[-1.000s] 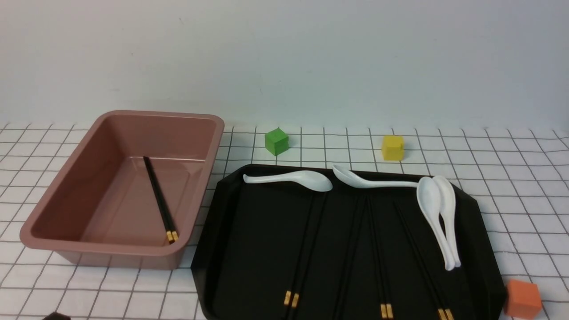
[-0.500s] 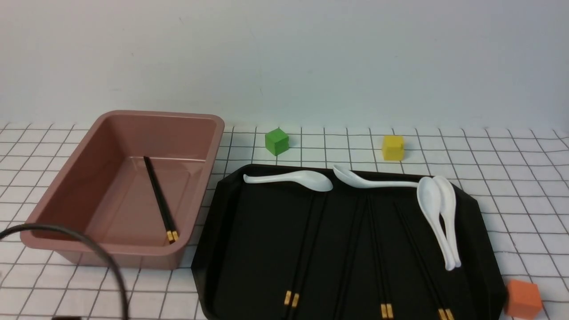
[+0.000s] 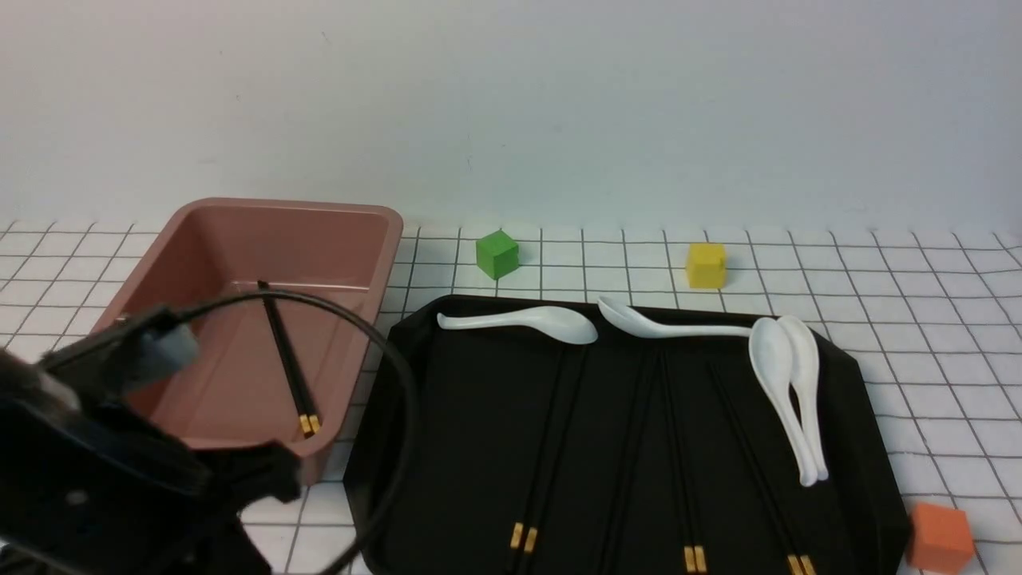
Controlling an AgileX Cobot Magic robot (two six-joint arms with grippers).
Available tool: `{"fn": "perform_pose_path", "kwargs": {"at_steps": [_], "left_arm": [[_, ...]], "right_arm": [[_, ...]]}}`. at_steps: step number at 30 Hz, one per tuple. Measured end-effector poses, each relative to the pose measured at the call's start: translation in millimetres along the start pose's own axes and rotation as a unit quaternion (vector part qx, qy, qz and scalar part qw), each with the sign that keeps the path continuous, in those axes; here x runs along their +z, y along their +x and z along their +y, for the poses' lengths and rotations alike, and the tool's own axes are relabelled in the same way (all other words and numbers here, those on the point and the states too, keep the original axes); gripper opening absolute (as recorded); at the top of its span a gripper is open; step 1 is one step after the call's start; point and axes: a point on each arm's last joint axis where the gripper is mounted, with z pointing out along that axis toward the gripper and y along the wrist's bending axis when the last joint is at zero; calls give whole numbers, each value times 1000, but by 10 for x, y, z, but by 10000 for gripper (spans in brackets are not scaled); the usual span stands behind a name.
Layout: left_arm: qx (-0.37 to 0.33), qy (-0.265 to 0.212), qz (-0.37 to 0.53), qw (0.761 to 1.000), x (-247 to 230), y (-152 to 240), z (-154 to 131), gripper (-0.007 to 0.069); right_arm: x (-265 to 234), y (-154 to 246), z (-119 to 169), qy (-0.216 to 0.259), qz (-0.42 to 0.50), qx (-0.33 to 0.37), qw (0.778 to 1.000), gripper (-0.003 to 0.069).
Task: On white black tablecloth take chopsticks from black tray and put them in box.
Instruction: 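Reach over to the black tray and grasp a pair of chopsticks with the left gripper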
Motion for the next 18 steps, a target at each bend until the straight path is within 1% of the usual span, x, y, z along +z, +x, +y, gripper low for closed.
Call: {"fn": "perform_pose_path", "kwargs": {"at_steps": [2, 3, 5, 6, 7, 8, 9, 10, 11, 12, 13, 15, 18], "left_arm": [[15, -23, 5, 1000, 114, -41, -146, 92], [24, -36, 6, 999, 182, -71, -230, 132], [40, -54, 4, 998, 290, -129, -371, 181], [50, -64, 6, 997, 368, -166, -447, 216], [74, -72, 3, 995, 467, -211, -598, 263], [76, -71, -1, 995, 452, -222, -610, 263], [96, -80, -1, 992, 552, -259, -720, 303], [108, -82, -1, 991, 612, -285, -805, 317], [130, -90, -1, 987, 738, -353, -955, 345], [145, -94, 0, 985, 826, -388, -1044, 355], [150, -95, 1, 984, 845, -391, -1064, 357], [173, -100, 8, 980, 1058, -488, -1232, 364], [188, -108, 17, 976, 1320, -618, -1344, 362]], "right_arm": [[0, 0, 0, 0, 0, 0, 1000, 240], [0, 0, 0, 0, 0, 0, 1000, 240], [0, 0, 0, 0, 0, 0, 1000, 240], [0, 0, 0, 0, 0, 0, 1000, 240], [0, 0, 0, 0, 0, 0, 1000, 240], [0, 0, 0, 0, 0, 0, 1000, 240], [0, 0, 0, 0, 0, 0, 1000, 240], [0, 0, 0, 0, 0, 0, 1000, 240], [0, 0, 0, 0, 0, 0, 1000, 240], [0, 0, 0, 0, 0, 0, 1000, 240], [0, 0, 0, 0, 0, 0, 1000, 240], [0, 0, 0, 0, 0, 0, 1000, 240], [0, 0, 0, 0, 0, 0, 1000, 240]]}}
